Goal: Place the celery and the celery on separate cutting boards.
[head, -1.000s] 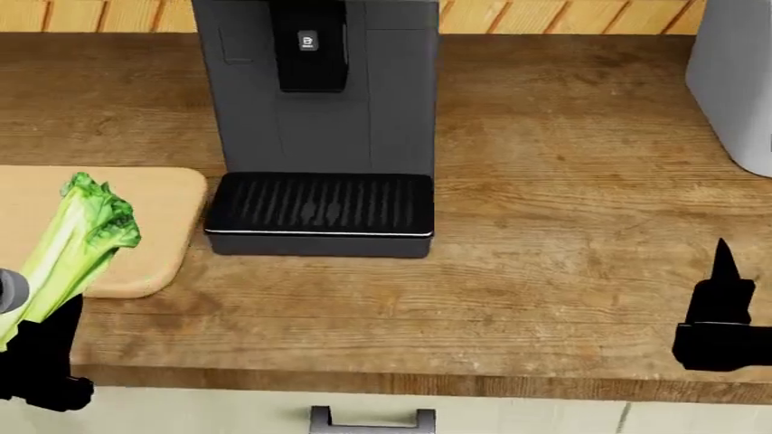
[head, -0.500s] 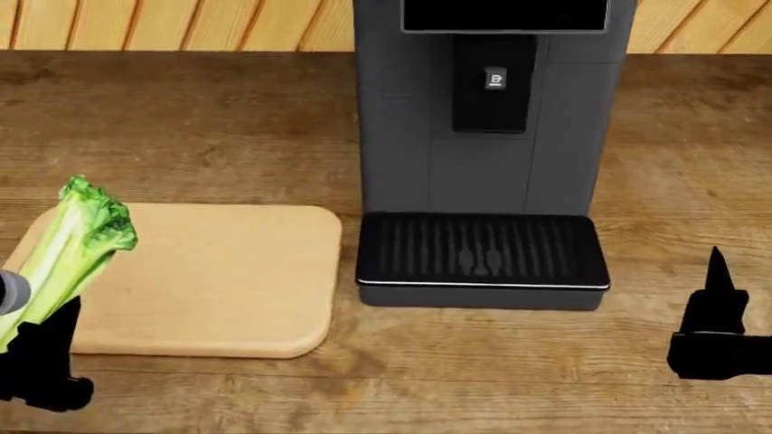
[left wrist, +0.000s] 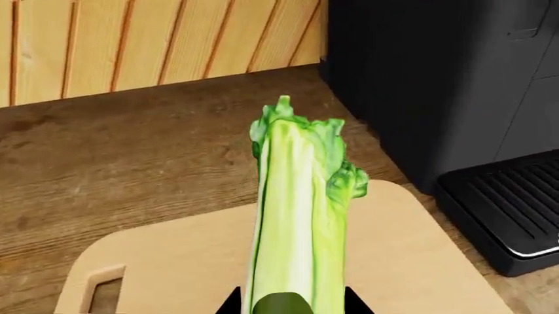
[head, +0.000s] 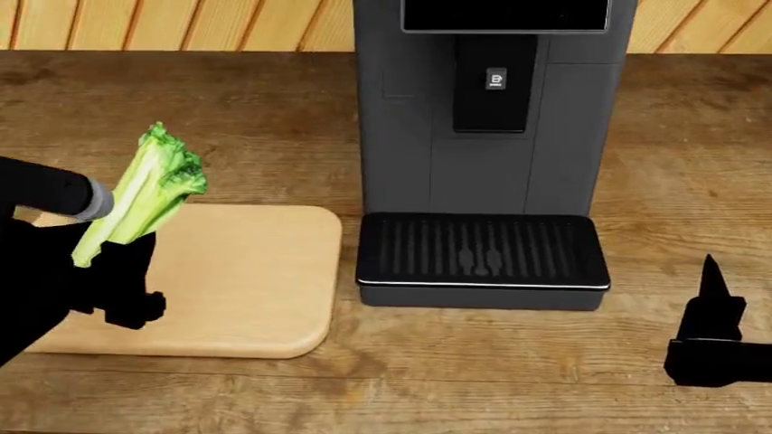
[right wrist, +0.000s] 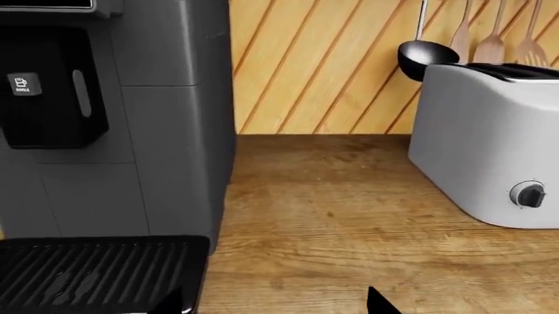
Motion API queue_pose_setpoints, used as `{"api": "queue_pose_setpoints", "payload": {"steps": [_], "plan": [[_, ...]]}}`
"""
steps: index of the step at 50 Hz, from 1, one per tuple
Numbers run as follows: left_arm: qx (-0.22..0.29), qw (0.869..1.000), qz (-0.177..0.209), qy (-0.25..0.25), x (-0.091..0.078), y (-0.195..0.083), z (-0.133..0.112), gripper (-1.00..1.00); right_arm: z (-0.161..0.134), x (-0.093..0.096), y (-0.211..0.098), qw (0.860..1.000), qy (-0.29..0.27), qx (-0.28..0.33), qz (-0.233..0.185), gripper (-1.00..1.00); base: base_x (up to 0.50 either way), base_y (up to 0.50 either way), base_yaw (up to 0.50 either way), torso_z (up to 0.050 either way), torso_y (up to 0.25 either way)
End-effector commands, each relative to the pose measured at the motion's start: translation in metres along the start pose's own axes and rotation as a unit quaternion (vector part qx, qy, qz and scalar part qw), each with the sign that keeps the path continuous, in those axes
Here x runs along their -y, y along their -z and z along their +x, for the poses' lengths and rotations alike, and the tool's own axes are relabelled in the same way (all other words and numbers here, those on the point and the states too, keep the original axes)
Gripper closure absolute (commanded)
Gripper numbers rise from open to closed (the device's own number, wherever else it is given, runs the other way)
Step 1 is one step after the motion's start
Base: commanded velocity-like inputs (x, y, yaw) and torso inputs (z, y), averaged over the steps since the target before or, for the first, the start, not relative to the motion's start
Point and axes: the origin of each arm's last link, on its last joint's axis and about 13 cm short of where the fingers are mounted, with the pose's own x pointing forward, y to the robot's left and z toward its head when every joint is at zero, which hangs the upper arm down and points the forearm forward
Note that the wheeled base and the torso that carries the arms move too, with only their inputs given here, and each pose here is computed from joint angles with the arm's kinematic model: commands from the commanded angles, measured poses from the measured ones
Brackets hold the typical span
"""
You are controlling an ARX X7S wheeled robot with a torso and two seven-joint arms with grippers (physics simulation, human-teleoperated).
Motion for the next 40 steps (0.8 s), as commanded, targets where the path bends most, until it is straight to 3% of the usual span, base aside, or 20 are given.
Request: {"api": "queue_pose_setpoints", "payload": {"steps": [1, 10, 28, 36, 37, 40], "plan": [[0.019, 0.999, -0.013, 0.022, 0.008, -0.031, 0.044, 1.00, 0.004, -0.001, 0.001, 1.000, -0.007, 0.004, -0.001, -1.00, 0.00, 0.00, 0.00, 0.000, 0.000], [-0.006, 1.000, -0.006, 0.022, 0.013, -0.019, 0.060, 1.00, 0.003, 0.002, 0.008, 1.000, -0.005, -0.002, 0.001, -1.00, 0.00, 0.00, 0.00, 0.000, 0.000], [-0.030, 1.000, -0.005, 0.007, 0.001, 0.015, 0.039, 1.00, 0.005, 0.000, 0.011, 1.000, -0.003, -0.009, 0.008, -1.00, 0.00, 0.00, 0.00, 0.000, 0.001], [-0.030, 1.000, -0.001, 0.008, 0.004, 0.011, 0.039, 1.00, 0.005, 0.000, 0.013, 1.000, -0.005, -0.013, 0.014, -1.00, 0.00, 0.00, 0.00, 0.001, 0.001], [-0.029, 1.000, 0.000, 0.008, 0.004, 0.010, 0.038, -1.00, 0.005, 0.000, 0.014, 1.000, -0.005, -0.014, 0.014, -1.00, 0.00, 0.00, 0.00, 0.000, 0.000], [-0.025, 1.000, 0.003, 0.011, 0.006, 0.008, 0.037, -1.00, 0.005, 0.000, 0.015, 1.000, -0.005, -0.015, 0.017, -1.00, 0.00, 0.00, 0.00, 0.000, 0.000]]}}
